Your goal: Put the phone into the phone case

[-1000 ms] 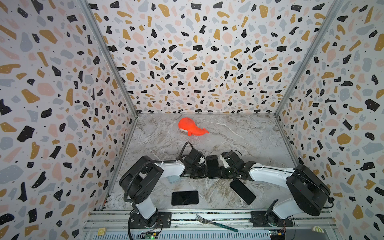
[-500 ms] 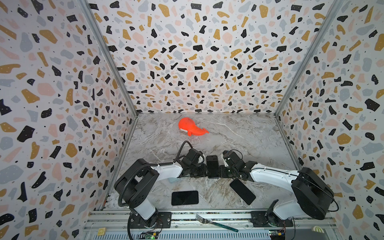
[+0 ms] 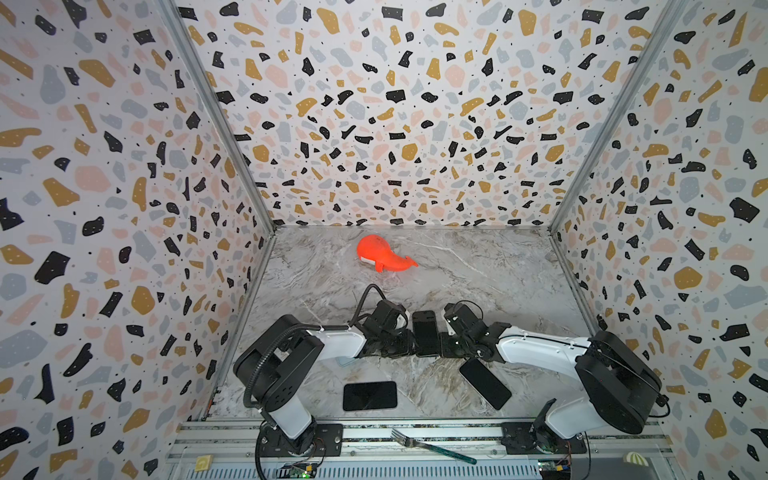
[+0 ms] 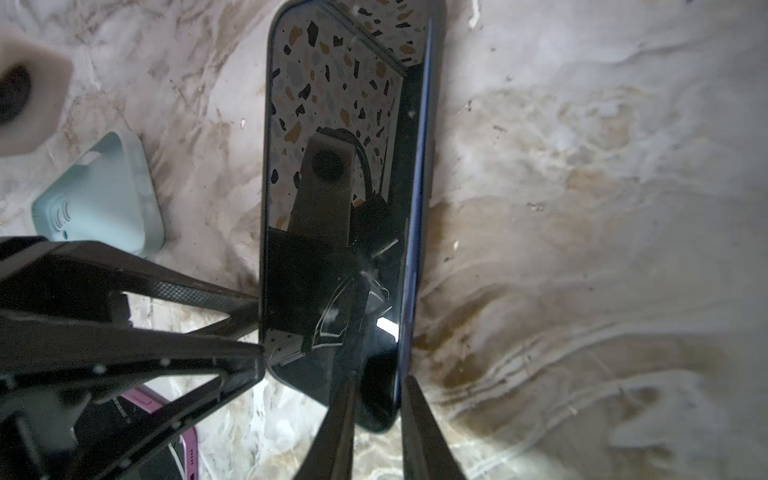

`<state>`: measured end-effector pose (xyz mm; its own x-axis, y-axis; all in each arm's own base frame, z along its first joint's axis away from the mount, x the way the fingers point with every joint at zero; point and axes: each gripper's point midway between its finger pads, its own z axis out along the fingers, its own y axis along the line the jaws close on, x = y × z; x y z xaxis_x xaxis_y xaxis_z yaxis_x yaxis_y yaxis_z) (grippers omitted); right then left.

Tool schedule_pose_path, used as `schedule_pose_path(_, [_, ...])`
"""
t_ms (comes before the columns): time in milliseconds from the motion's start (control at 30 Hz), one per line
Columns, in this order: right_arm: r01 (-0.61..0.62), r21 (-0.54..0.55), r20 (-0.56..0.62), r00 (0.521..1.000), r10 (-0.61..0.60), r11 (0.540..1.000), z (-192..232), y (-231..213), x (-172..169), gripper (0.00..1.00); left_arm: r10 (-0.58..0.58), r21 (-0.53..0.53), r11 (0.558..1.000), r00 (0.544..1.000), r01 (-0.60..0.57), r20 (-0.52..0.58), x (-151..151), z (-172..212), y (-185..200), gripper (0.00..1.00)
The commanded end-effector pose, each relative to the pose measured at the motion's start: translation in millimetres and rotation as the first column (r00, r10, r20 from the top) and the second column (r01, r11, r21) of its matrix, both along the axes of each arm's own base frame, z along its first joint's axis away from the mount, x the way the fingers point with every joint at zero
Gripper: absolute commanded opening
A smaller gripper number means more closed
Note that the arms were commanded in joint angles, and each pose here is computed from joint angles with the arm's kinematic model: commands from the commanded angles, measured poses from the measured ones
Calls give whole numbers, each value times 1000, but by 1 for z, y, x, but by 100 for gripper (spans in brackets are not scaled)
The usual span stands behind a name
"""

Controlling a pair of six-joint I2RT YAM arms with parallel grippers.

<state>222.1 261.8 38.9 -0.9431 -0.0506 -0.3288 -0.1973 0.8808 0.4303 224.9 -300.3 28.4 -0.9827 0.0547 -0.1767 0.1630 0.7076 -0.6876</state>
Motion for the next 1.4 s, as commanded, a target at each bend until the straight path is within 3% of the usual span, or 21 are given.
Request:
schedule_pose_path(0, [4,-10,-4,1000,-4,1000,-1,0,-1,19,3,-6,1000,1000,-3,-18,-2,-7,2,36])
schedule_pose_path(533, [-18,40,-46,999,19,999,-10,12,-7,12,18,-42,999,999,-20,-52,-10,-19,2,36])
schedule_pose_path(1367, [-35,86,-130,990,46,996,-28,24,-24,10,22,-87,996,998,-26,-51,-11,-15,-4,36])
